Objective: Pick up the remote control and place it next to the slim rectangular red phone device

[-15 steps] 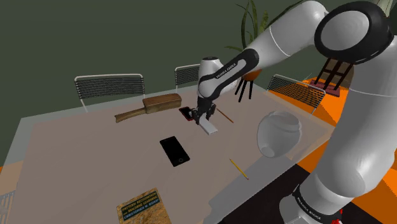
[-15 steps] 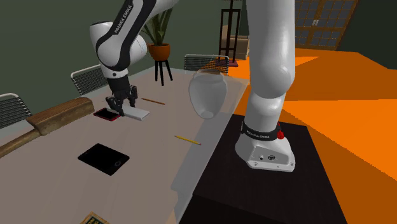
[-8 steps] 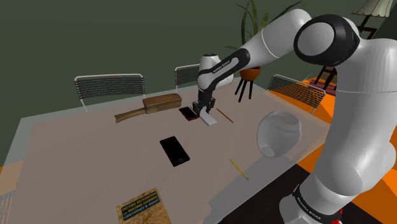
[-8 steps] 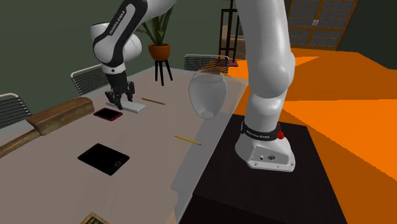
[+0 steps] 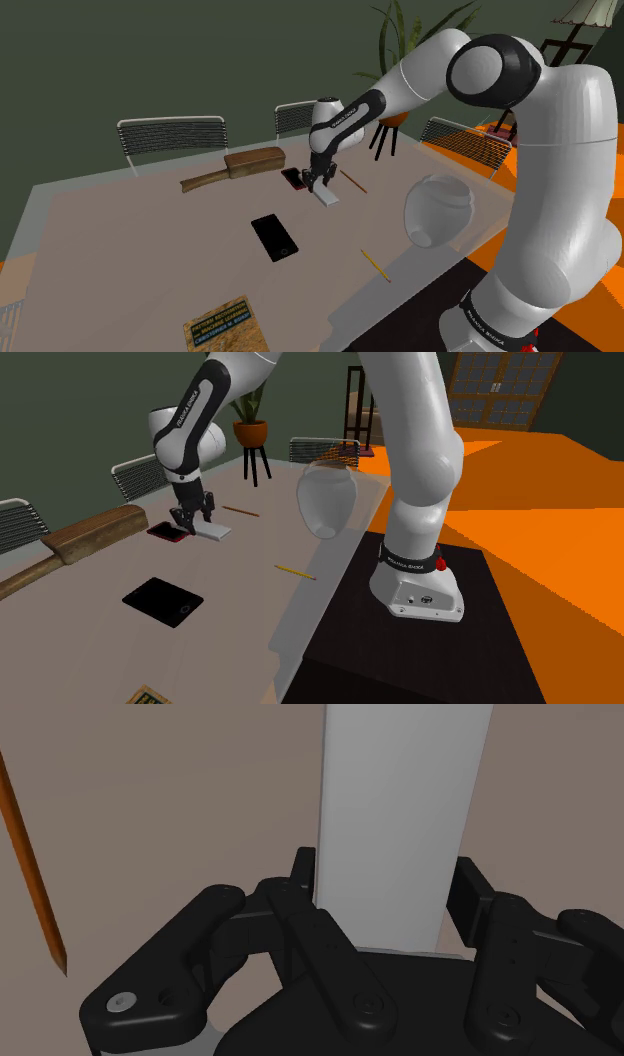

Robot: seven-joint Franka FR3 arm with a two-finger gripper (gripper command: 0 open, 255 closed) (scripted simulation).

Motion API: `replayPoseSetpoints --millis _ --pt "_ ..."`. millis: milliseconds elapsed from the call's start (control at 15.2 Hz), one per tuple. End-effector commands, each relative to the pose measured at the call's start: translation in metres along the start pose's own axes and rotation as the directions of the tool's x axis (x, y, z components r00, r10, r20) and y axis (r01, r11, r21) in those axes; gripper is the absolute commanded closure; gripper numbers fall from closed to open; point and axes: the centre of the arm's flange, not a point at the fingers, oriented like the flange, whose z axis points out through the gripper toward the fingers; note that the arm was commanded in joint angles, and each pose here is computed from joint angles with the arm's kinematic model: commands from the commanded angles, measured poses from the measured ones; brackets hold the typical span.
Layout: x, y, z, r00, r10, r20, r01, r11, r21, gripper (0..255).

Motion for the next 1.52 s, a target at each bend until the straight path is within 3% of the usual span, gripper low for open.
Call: replayPoseSetpoints --millis 0,264,726,792,1122,1386,1452 --pt "0.0 0.0 0.011 1.0 0.0 -0.001 0.0 1.0 0.0 255" --pt "0.0 0.0 0.031 1.0 0.0 -0.001 0.0 1.0 0.0 255" --pt "0.0 0.0 0.031 1.0 0.0 -0.001 0.0 1.0 0.0 255" --pt "0.0 0.0 0.031 1.0 0.0 -0.001 0.0 1.0 0.0 0" --pt "0.0 0.0 0.031 1.0 0.0 -0.001 0.0 1.0 0.0 0" --pt "0.0 0.0 -0.019 1.0 0.0 -0.001 0.0 1.0 0.0 0" --pt "0.0 0.0 -0.019 1.0 0.0 -0.001 0.0 1.0 0.0 0"
